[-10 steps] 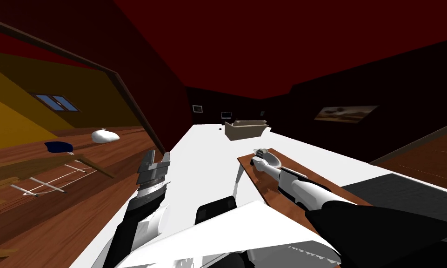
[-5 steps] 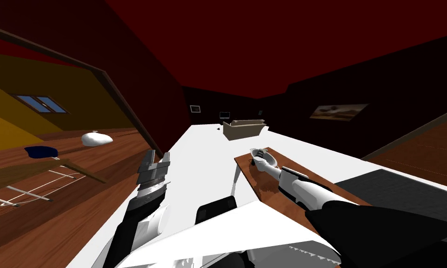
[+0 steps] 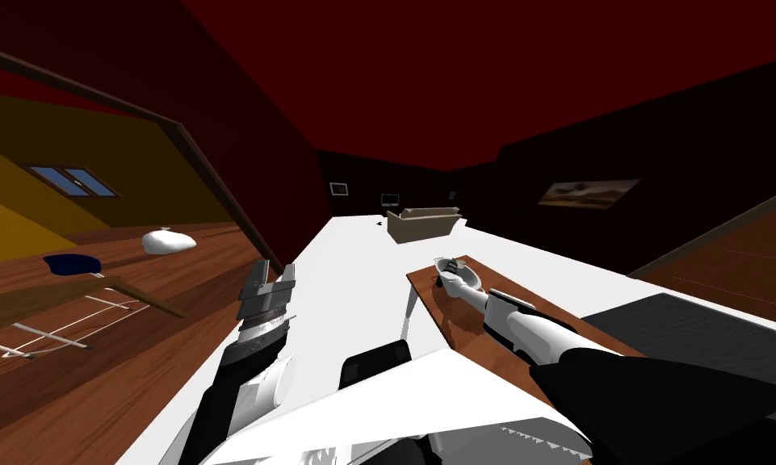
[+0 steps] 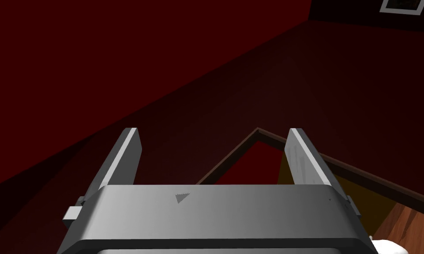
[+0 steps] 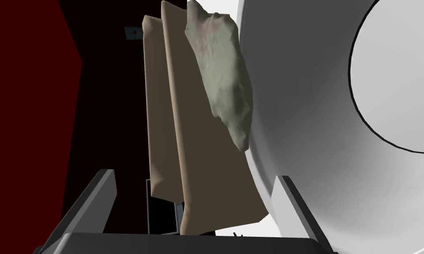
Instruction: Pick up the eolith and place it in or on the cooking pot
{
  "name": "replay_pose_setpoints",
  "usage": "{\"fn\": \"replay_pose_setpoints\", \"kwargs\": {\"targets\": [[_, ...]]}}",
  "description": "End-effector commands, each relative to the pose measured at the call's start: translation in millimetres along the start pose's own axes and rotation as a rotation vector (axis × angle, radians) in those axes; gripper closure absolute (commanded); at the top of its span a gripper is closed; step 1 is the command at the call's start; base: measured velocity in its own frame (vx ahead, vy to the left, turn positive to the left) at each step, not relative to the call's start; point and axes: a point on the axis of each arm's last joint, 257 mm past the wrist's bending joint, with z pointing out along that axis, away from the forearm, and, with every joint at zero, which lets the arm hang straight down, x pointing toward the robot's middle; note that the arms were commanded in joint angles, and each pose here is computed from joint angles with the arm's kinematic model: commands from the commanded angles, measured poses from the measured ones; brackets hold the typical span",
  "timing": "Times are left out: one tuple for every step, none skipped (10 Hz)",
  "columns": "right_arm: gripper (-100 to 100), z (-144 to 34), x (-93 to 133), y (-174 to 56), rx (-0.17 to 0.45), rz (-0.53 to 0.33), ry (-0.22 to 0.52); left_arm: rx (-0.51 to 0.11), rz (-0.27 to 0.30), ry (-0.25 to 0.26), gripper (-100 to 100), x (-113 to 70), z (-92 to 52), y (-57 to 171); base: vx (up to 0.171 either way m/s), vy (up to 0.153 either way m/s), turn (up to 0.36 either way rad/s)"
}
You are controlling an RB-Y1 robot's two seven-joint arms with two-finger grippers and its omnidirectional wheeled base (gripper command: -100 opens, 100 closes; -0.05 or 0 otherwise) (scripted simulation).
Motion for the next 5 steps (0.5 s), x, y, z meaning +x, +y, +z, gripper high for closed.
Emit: {"fn": "replay_pose_setpoints", "kwargs": {"targets": [[-100, -16.7, -40, 33, -0.103, 0.169, -0.052, 0.000, 0.000, 0.000, 0, 0.0, 0.0, 0, 0.035, -0.016, -0.274], [-100, -22.2, -47, 45, -0.143, 0.243, -0.042, 0.000, 0.000, 0.000, 0, -0.1, -0.1, 0, 0.048, -0.008, -0.176], [-100, -21.8, -52, 49, -0.175, 0.324, -0.046, 0.000, 0.000, 0.000, 0, 0.0, 0.0, 0, 0.029, 0.000, -0.004], [-100, -22.5, -52, 55, -0.202, 0.380, -0.034, 0.000, 0.000, 0.000, 0, 0.0, 0.0, 0, 0.008, -0.004, -0.013], [-100, -23.2, -49, 59, -0.219, 0.428, -0.017, 0.000, 0.000, 0.000, 0, 0.0, 0.0, 0, -0.003, -0.006, -0.003]]}}
